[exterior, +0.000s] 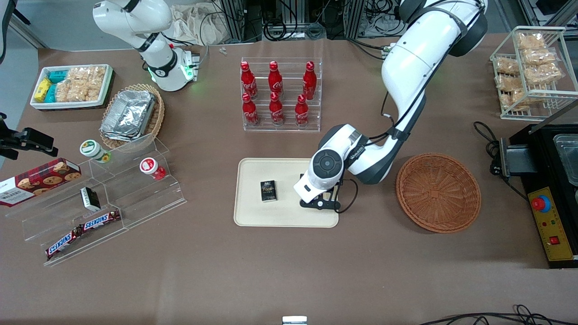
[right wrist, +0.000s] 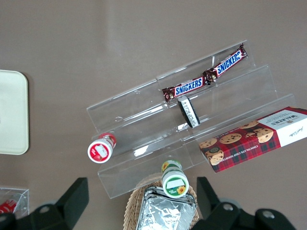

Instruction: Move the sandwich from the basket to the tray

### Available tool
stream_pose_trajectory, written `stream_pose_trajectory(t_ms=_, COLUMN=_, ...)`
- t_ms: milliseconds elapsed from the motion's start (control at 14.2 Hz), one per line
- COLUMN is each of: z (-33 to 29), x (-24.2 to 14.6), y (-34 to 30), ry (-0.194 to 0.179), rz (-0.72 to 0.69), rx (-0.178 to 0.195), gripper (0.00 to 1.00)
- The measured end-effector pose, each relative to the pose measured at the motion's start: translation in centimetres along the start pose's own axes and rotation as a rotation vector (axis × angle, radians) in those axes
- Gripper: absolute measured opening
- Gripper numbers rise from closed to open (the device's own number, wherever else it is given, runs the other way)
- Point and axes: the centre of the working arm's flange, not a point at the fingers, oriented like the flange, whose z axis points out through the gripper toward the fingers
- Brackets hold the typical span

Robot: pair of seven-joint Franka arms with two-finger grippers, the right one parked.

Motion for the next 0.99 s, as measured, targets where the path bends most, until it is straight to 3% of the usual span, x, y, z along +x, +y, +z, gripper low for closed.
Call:
stream_pose_trajectory(t_ms=212, z=-5.4, x=-0.2, y=-1.1, ry=0.017, rz=-0.012, rx=0.024, gripper=0.99)
stream_pose_trajectory(t_ms=424, z=-12.1, x=-1.0, y=-4.8, ry=0.043, rz=-0.048, rx=0.053, gripper=1.0)
stream_pose_trajectory(t_ms=847, z=-18.9, x=-6.2, y=-12.2, ry=0.098, rz=-0.116, rx=0.115, gripper=1.0)
stream_pose_trajectory(t_ms=988, z=-21.4, x=-8.0, y=-15.5, ry=0.096, rz=-0.108, rx=0.146, gripper=1.0)
